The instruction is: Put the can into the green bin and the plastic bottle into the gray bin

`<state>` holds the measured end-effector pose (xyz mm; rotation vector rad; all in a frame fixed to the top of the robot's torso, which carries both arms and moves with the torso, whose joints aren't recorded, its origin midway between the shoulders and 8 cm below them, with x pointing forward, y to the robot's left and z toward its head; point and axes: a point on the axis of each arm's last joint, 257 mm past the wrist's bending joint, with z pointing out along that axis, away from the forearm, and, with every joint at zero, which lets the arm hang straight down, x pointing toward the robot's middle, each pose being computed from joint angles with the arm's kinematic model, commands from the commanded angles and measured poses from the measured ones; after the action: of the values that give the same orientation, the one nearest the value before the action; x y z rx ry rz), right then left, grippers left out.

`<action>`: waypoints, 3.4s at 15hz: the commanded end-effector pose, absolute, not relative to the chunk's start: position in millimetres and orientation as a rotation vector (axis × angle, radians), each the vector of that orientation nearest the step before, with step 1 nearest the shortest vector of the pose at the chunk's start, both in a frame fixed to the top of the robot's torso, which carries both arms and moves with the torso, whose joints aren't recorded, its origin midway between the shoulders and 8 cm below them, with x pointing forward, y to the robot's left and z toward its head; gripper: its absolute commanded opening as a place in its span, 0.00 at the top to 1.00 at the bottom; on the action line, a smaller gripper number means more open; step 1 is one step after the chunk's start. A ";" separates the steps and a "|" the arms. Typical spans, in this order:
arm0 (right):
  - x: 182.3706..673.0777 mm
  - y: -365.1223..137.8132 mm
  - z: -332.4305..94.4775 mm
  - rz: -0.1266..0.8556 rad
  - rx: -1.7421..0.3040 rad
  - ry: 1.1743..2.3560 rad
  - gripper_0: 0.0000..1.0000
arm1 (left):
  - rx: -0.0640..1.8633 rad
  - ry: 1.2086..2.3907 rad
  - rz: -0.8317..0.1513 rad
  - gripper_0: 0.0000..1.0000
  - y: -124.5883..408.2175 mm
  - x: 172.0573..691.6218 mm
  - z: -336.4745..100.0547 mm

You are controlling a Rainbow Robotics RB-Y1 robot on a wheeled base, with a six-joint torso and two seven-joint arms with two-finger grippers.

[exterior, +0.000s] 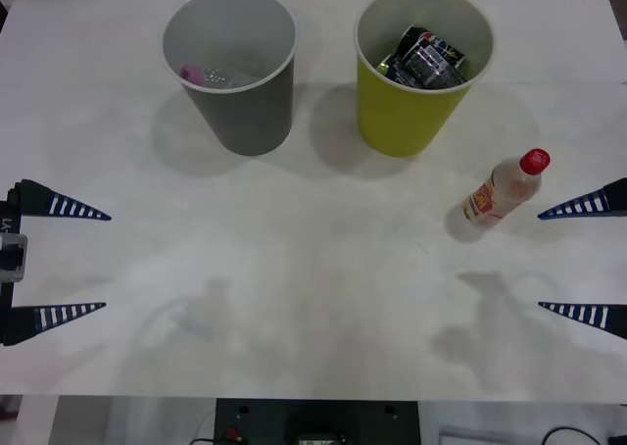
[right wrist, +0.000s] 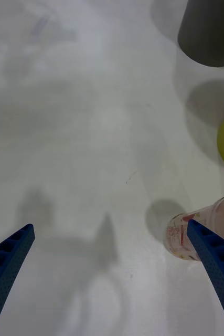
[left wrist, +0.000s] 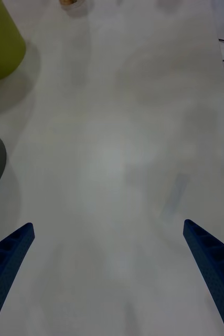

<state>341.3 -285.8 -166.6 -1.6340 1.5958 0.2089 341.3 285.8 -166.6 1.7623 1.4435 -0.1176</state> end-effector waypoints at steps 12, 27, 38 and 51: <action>347.9 -293.4 -154.1 0.265 -1.517 1.592 0.00 | 1.762 1.444 -0.118 0.02 285.8 341.3 -166.6; 380.7 -376.5 -169.5 0.224 -1.293 1.539 0.00 | 1.762 1.444 -0.118 0.02 285.8 341.3 -166.6; 428.1 -372.0 -200.4 0.328 -0.944 1.526 0.00 | 1.762 1.444 -0.118 0.02 285.8 341.3 -166.6; 470.3 -323.4 -240.5 0.408 -0.668 1.496 0.00 | 1.762 1.444 -0.118 0.02 285.8 341.3 -166.6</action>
<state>468.8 -326.2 -237.3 -0.6674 1.4922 0.4121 341.3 285.8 -166.6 1.7623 1.4435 -0.1176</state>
